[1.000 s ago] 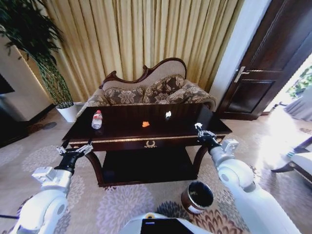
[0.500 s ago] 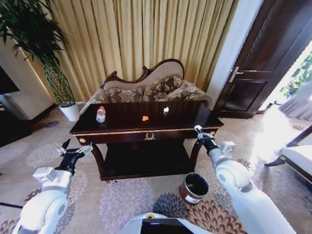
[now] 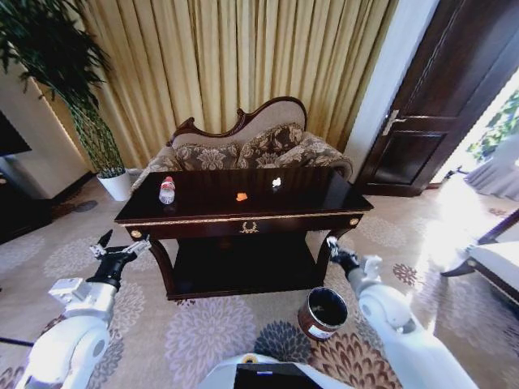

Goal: Move to the front of the table and place the trash on the table into the trash bin.

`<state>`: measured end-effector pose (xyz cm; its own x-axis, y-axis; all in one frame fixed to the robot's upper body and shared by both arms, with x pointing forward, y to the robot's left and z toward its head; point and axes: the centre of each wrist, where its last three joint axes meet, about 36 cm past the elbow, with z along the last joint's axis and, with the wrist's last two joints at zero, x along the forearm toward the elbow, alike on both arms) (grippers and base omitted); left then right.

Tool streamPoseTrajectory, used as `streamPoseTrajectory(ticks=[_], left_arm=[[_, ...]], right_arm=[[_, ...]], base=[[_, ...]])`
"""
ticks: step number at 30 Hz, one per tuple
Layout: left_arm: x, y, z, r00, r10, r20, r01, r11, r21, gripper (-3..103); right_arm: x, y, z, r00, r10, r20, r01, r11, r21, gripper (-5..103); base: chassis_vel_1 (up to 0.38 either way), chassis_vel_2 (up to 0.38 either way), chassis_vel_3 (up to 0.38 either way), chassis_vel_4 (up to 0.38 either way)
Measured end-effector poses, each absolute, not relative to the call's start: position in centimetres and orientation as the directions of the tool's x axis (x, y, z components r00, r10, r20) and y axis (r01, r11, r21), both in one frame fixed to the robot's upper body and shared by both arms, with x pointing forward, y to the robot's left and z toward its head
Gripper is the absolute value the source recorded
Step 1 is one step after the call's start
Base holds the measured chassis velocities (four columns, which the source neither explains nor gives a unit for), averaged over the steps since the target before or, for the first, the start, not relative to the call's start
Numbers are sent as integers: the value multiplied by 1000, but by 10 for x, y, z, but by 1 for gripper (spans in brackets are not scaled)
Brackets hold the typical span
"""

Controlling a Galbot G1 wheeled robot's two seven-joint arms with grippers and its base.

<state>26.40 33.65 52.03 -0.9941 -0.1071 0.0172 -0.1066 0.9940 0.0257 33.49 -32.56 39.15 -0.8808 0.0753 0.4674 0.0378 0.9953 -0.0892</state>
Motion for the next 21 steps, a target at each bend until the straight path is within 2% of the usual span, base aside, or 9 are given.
streamPoseTrajectory(ticks=[7,13,20,21], left_arm=[[262,336,521,-994,-108,17,-107,994,29,100],[263,335,521,-994,-111,10,-111,994,24,100],[262,334,523,-994,-105,6,-105,994,28,100],[262,334,524,-995,-104,6,-104,994,28,100]], right_arm=[[346,-354,311,-793,206,573,113,974,-194,0],[350,-373,271,-730,291,619,153,951,-267,0],[348,-378,251,-692,341,637,149,930,-336,0],[346,-377,247,-684,349,641,145,926,-349,-3]], base=[[0,0,0,0],[0,0,0,0],[0,0,0,0],[0,0,0,0]])
